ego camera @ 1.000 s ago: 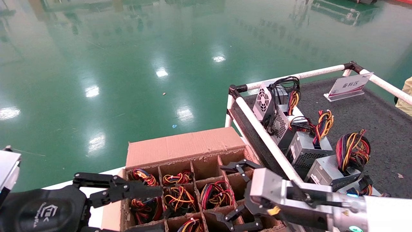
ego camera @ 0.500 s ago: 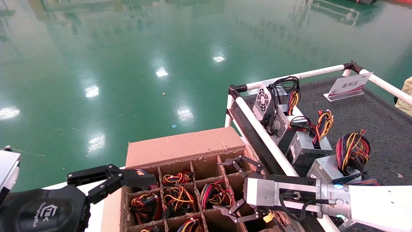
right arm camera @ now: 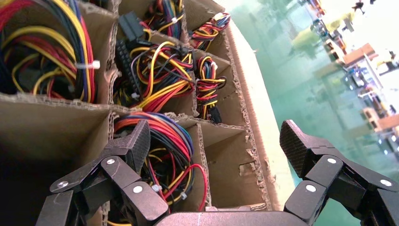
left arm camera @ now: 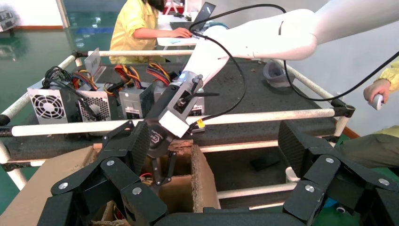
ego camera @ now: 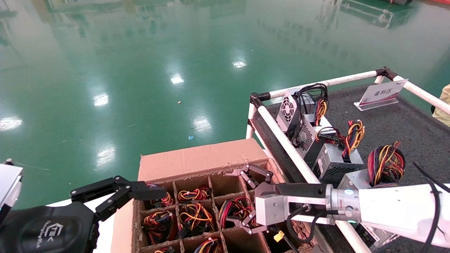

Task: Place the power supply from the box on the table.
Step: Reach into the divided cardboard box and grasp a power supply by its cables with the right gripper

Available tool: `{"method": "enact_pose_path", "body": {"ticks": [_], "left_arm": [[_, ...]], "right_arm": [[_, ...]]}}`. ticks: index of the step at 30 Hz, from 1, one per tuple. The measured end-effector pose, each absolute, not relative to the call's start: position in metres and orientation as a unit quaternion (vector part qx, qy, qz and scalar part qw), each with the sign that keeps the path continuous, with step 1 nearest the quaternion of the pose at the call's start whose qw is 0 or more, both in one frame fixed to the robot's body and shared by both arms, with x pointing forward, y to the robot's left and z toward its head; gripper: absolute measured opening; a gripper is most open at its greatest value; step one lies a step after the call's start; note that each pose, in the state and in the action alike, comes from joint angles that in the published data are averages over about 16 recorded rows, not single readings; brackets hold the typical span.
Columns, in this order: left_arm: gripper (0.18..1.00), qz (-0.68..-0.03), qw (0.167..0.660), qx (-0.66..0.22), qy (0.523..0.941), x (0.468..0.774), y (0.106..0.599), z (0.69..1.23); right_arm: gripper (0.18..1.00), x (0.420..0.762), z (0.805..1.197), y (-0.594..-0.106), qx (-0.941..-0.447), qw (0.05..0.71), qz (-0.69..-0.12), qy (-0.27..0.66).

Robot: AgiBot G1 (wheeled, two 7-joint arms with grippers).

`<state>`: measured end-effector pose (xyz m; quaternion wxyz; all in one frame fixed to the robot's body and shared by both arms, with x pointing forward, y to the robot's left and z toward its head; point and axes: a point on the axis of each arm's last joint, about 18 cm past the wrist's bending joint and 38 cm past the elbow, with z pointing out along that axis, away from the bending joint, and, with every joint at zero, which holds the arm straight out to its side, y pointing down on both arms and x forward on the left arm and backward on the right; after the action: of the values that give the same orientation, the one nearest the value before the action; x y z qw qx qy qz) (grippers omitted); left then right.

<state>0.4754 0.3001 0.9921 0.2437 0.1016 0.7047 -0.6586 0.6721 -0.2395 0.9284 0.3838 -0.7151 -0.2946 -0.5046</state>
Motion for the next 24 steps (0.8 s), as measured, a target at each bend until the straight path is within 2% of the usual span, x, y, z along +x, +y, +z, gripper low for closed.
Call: {"method": "enact_pose_path", "body": {"ticks": [24], "left_arm": [[1.001, -0.659, 0.244, 0.102, 0.705, 0.475, 0.300, 0.992]], "right_arm": [[0.988, 0.684, 0.930, -0.224, -0.696, 0.327, -0.512, -0.383]]}}
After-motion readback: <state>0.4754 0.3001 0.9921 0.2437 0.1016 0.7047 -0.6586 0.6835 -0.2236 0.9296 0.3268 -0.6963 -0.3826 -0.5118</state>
